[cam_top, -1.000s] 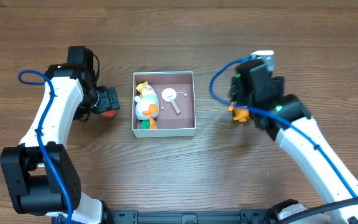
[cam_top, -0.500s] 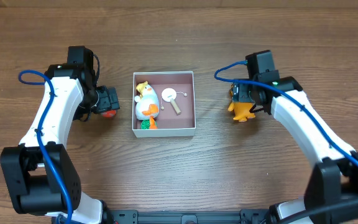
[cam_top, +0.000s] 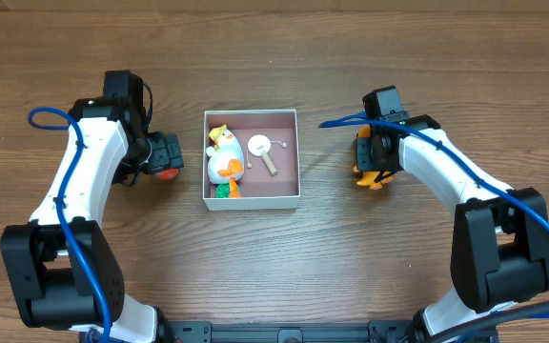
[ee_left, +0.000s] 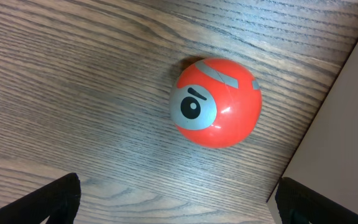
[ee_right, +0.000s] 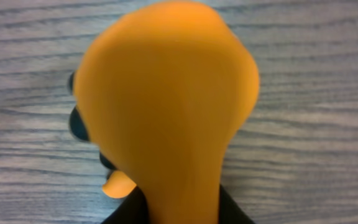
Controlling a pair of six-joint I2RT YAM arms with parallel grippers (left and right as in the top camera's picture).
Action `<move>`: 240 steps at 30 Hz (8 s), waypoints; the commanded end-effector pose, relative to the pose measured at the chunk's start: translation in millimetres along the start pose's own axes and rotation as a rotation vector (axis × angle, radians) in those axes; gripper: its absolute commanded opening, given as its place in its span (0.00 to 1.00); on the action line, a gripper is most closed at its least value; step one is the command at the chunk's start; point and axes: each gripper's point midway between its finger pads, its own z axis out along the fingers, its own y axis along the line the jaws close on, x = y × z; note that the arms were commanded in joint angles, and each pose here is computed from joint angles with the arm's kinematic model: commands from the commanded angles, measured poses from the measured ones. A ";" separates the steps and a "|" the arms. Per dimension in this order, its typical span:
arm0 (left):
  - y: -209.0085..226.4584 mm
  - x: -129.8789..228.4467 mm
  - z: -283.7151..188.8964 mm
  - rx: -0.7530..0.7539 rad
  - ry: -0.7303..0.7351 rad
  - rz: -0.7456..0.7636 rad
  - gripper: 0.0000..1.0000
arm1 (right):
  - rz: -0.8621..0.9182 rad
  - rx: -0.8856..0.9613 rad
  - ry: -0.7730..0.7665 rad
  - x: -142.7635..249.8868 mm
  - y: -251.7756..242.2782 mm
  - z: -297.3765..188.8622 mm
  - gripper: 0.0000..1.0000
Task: Pack container
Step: 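Move the right gripper to the orange rubber dog and grasp it, then carry the orange dog over the box and lower it inside, then open the right gripper and lift it away from the box, then grasp the red ball toy with the left gripper and lift it, then lower the red ball into the box and open the left gripper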
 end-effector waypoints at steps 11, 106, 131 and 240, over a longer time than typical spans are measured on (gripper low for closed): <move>1.5 -7.6 -9.8 0.000 -0.038 0.012 1.00 | -0.082 -0.145 -0.322 -48.8 57.5 -168.4 0.14; 1.5 -7.6 -9.8 0.000 -0.038 0.012 1.00 | 0.256 0.117 -0.363 -52.0 -49.5 -182.3 1.00; -11.7 -36.1 -12.8 0.060 -0.153 0.048 1.00 | 0.255 0.116 -0.363 -51.9 -49.4 -182.3 1.00; -188.1 22.4 -98.6 0.158 -0.034 0.434 0.76 | 0.255 0.116 -0.363 -51.9 -49.4 -182.3 1.00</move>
